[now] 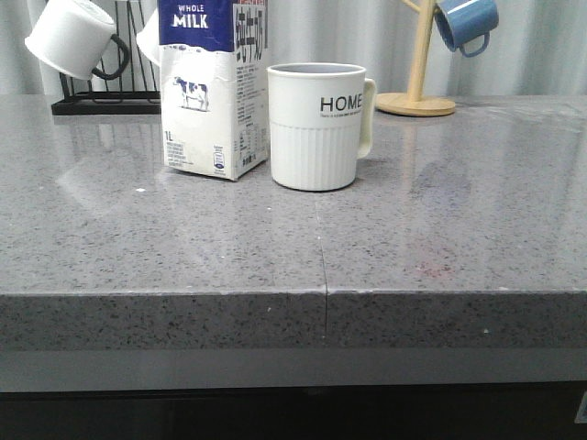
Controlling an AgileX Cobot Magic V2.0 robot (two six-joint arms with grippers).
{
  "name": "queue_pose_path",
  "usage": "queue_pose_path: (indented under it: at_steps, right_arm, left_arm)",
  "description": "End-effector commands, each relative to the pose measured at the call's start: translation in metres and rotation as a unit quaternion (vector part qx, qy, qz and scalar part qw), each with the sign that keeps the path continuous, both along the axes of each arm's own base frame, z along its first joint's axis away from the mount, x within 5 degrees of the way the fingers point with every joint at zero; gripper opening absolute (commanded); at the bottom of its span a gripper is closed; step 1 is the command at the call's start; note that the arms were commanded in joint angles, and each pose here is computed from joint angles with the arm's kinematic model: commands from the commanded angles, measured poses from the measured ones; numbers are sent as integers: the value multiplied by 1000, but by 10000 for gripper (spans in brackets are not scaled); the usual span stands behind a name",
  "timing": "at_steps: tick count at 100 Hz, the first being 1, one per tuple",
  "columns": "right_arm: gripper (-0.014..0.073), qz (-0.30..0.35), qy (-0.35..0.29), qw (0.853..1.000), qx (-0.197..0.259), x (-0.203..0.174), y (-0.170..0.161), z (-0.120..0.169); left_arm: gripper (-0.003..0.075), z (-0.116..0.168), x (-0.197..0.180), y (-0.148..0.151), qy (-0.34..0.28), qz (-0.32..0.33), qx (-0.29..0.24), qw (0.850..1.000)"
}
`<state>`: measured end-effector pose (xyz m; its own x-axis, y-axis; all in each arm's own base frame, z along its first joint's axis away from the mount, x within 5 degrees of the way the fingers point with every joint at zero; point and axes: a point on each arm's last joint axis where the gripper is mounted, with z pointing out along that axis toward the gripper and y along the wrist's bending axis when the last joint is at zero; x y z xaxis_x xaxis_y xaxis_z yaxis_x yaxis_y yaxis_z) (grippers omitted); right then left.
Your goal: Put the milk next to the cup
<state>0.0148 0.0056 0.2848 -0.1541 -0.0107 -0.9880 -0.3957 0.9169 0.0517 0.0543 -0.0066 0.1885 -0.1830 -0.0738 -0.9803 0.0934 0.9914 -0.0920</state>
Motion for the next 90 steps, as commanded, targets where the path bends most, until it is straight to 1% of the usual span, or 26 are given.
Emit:
queue_pose_path:
  at_steps: [1,4,18,90]
  right_arm:
    - [48,1,-42,999,20,-2,-1,14]
    - [48,1,-43,999,20,-2,-1,14]
    - [48,1,-42,999,20,-2,-1,14]
    - [48,1,-42,999,20,-2,-1,14]
  left_arm:
    - [-21,0,1,1,-71,3,-1,997]
    - [-21,-1,0,0,-56,0,8,998]
    - [-21,1,1,0,-74,-2,39,996]
    - [-21,1,1,1,-76,-1,39,996]
